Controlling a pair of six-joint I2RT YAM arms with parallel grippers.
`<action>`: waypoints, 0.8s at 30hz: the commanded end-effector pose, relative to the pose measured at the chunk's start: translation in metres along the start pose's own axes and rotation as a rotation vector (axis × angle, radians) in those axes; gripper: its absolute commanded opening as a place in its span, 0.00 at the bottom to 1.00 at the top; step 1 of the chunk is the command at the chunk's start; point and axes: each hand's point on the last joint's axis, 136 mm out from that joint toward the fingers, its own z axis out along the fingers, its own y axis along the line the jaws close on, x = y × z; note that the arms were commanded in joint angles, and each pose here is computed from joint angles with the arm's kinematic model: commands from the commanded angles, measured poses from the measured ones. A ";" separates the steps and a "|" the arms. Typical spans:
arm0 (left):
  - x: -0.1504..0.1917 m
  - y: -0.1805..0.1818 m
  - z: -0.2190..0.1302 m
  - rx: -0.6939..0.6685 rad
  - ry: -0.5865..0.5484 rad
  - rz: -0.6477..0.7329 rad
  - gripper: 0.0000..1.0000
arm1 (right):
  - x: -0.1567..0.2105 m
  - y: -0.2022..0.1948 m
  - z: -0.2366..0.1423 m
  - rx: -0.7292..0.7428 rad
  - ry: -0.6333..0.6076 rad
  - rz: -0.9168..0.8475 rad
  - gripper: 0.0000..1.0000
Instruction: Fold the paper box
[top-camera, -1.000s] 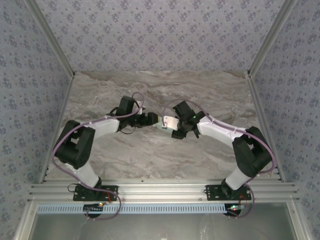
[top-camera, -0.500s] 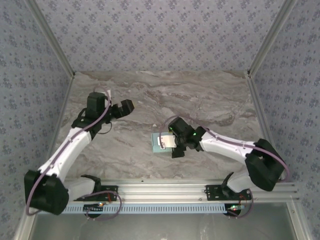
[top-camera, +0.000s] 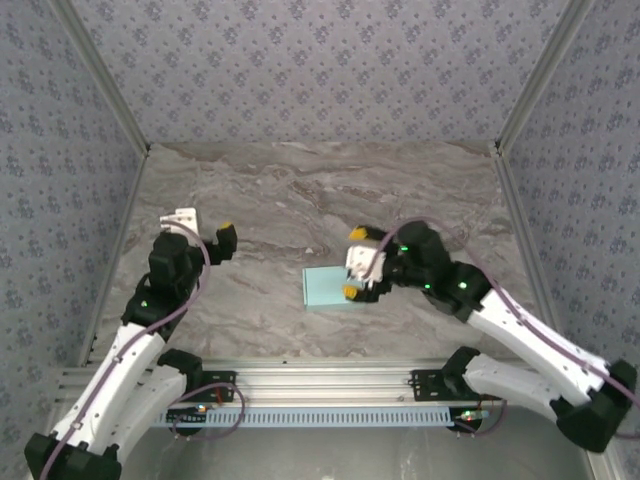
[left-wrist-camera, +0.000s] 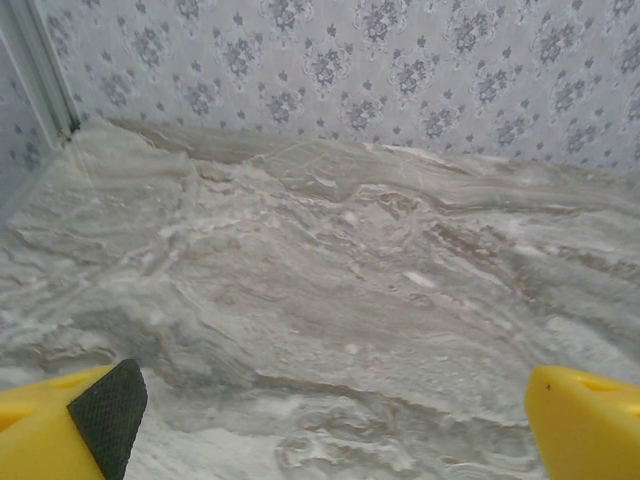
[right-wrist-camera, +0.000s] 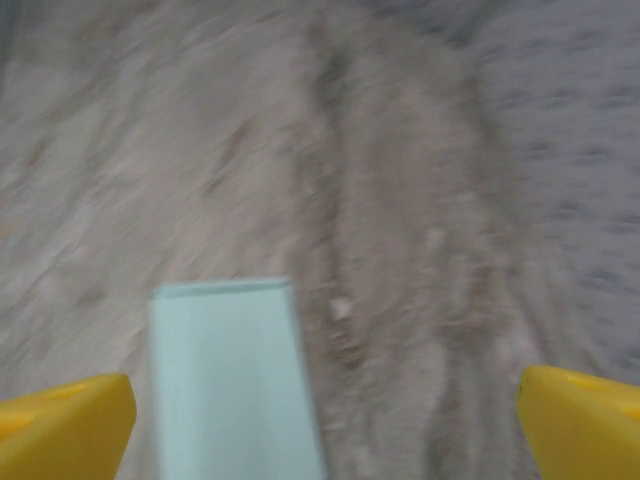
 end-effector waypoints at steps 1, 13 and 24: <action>-0.024 0.010 -0.005 -0.065 -0.168 0.110 0.99 | 0.007 -0.072 -0.033 0.371 -0.089 0.262 1.00; 0.046 0.042 0.050 -0.200 -0.041 0.210 0.99 | 0.228 -0.114 -0.103 1.074 0.067 0.868 1.00; 0.092 0.072 0.123 -0.113 0.124 -0.013 0.99 | 0.296 -0.111 -0.066 1.002 0.112 0.919 1.00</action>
